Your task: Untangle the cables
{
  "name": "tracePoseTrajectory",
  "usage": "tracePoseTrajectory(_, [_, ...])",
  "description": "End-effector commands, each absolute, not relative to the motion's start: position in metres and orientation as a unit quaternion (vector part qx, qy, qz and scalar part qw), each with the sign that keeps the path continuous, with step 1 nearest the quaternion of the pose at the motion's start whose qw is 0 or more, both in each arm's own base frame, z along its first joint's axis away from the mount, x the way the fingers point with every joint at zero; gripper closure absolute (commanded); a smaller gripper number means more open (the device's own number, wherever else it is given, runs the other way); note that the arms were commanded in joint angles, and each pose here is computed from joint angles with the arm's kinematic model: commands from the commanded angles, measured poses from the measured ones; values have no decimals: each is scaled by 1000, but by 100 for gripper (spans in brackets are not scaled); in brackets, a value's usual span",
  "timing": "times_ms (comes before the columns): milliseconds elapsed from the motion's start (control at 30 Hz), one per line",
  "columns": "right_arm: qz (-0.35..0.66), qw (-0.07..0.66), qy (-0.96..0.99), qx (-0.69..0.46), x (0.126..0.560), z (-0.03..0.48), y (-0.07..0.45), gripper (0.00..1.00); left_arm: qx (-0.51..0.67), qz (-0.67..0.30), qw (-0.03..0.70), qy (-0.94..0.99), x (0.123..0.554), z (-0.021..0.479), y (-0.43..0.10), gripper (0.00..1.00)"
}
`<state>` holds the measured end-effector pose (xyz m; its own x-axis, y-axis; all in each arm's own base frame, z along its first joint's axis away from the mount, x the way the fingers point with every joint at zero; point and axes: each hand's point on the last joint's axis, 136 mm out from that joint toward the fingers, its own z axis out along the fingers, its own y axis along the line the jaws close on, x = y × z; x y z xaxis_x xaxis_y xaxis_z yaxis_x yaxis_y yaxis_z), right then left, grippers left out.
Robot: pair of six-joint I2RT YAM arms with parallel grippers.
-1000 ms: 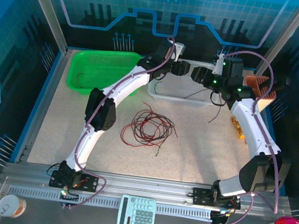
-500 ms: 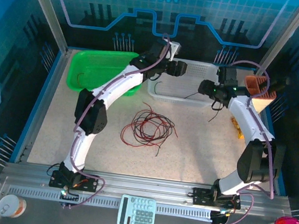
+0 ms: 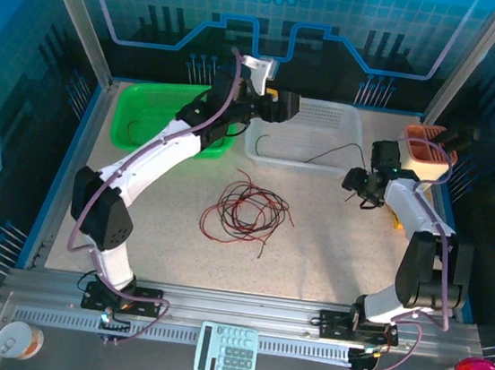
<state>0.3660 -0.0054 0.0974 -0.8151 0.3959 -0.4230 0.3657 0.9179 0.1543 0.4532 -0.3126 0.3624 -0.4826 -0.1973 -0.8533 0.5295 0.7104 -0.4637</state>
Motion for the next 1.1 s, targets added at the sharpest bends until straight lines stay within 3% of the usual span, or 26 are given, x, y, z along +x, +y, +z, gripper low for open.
tracePoseTrajectory(0, [32, 227, 952, 201, 377, 86, -10, 32, 103, -395, 528, 745, 434, 402, -302, 19])
tracePoseTrajectory(567, [39, 203, 957, 205, 406, 48, -22, 51, 88, -401, 546, 730, 399, 414, -277, 19])
tracePoseTrajectory(667, [47, 200, 957, 202, 409, 45, -19, 62, 85, -405, 543, 731, 398, 413, -278, 19])
tracePoseTrajectory(800, [56, 211, 956, 195, 405, 56, -16, 96, 82, -414, 541, 728, 394, 414, -277, 18])
tracePoseTrajectory(833, [59, 221, 954, 194, 403, 63, -15, 100, 83, -417, 540, 726, 392, 415, -278, 18])
tracePoseTrajectory(1067, [95, 307, 929, 185, 394, 140, -2, 100, 81, -426, 542, 720, 383, 420, -273, 18])
